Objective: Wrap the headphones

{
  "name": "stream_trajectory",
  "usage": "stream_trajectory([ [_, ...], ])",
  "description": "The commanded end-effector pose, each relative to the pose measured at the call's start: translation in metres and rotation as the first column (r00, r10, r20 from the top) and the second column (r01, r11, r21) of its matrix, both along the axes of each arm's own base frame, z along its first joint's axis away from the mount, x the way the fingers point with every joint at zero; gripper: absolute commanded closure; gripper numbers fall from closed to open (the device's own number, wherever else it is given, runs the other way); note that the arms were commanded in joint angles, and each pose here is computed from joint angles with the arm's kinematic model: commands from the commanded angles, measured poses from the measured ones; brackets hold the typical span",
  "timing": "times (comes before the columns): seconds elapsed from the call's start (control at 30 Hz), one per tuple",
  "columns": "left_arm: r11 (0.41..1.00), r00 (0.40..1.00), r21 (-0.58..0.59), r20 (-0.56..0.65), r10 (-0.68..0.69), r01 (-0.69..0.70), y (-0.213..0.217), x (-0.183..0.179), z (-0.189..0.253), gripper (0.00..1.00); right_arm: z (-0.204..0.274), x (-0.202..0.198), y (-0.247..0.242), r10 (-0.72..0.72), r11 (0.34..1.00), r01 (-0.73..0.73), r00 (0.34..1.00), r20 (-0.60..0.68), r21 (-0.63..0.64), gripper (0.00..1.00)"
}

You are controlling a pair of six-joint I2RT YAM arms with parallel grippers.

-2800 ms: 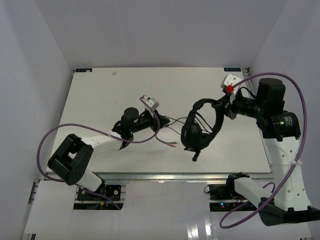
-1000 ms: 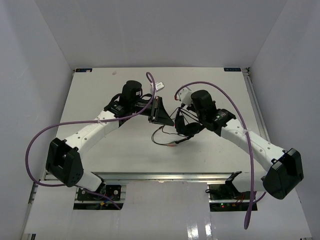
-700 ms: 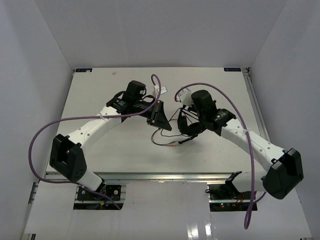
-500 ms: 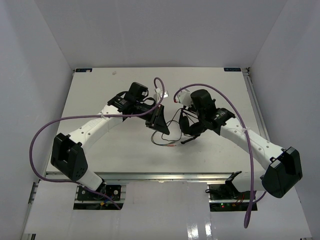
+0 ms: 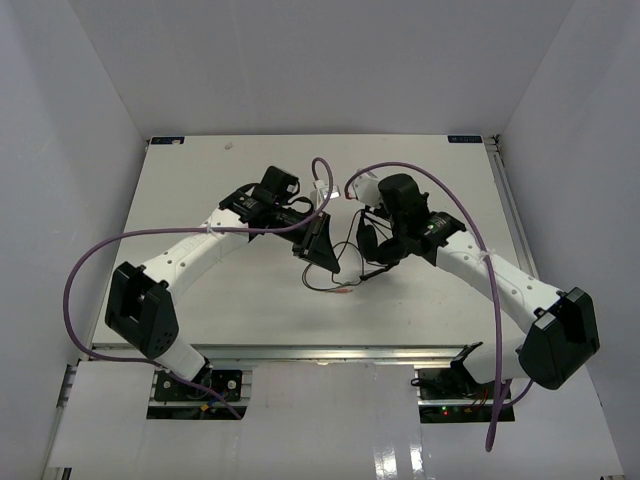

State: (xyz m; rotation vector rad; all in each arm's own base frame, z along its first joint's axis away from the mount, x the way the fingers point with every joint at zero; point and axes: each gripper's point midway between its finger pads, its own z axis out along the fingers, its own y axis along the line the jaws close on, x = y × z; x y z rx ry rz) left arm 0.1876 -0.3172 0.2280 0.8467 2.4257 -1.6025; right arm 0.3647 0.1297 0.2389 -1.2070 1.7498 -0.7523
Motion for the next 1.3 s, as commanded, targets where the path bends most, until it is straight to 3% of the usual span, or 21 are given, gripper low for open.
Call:
stream_trajectory([
  [0.0, 0.987, 0.998, -0.148, 0.000, -0.069, 0.068, -0.007, -0.020, 0.037, 0.76, 0.045, 0.017, 0.015, -0.060, 0.980, 0.039, 0.993, 0.105, 0.193, 0.92],
  [0.33, 0.967, 0.998, -0.249, 0.004, -0.058, 0.057, -0.029, -0.031, 0.039, 0.76, 0.053, 0.024, 0.026, -0.112, 0.884, 0.096, 0.994, 0.008, 0.457, 0.92],
  [0.5, 0.965, 1.000, -0.261, 0.016, -0.015, 0.019, -0.045, -0.023, 0.038, 0.77, 0.055, 0.019, 0.034, -0.071, 0.830, 0.086, 0.996, -0.048, 0.551, 0.92],
  [0.57, 0.956, 0.999, -0.293, 0.051, 0.008, 0.007, -0.055, -0.014, 0.043, 0.77, 0.051, 0.015, 0.039, -0.042, 0.774, 0.100, 0.993, -0.106, 0.626, 0.92],
  [0.7, 0.929, 0.990, -0.369, 0.139, 0.027, 0.027, -0.059, -0.015, 0.074, 0.75, 0.057, 0.017, 0.030, -0.056, 0.723, 0.123, 0.991, -0.119, 0.680, 0.92],
  [0.93, 0.898, 0.917, -0.438, 0.339, 0.209, -0.043, -0.015, -0.038, 0.110, 0.45, 0.066, 0.012, 0.026, -0.039, 0.663, 0.125, 0.990, -0.132, 0.738, 0.92],
  [1.1, 0.877, 0.852, -0.385, 0.318, 0.417, -0.286, 0.011, -0.041, 0.029, 0.29, 0.067, 0.011, 0.027, -0.016, 0.621, 0.139, 0.986, -0.165, 0.771, 0.92],
  [1.27, 0.836, 0.819, -0.364, 0.255, 0.514, -0.411, -0.001, -0.037, -0.011, 0.25, 0.067, 0.009, 0.027, -0.012, 0.592, 0.156, 0.983, -0.184, 0.790, 0.92],
])
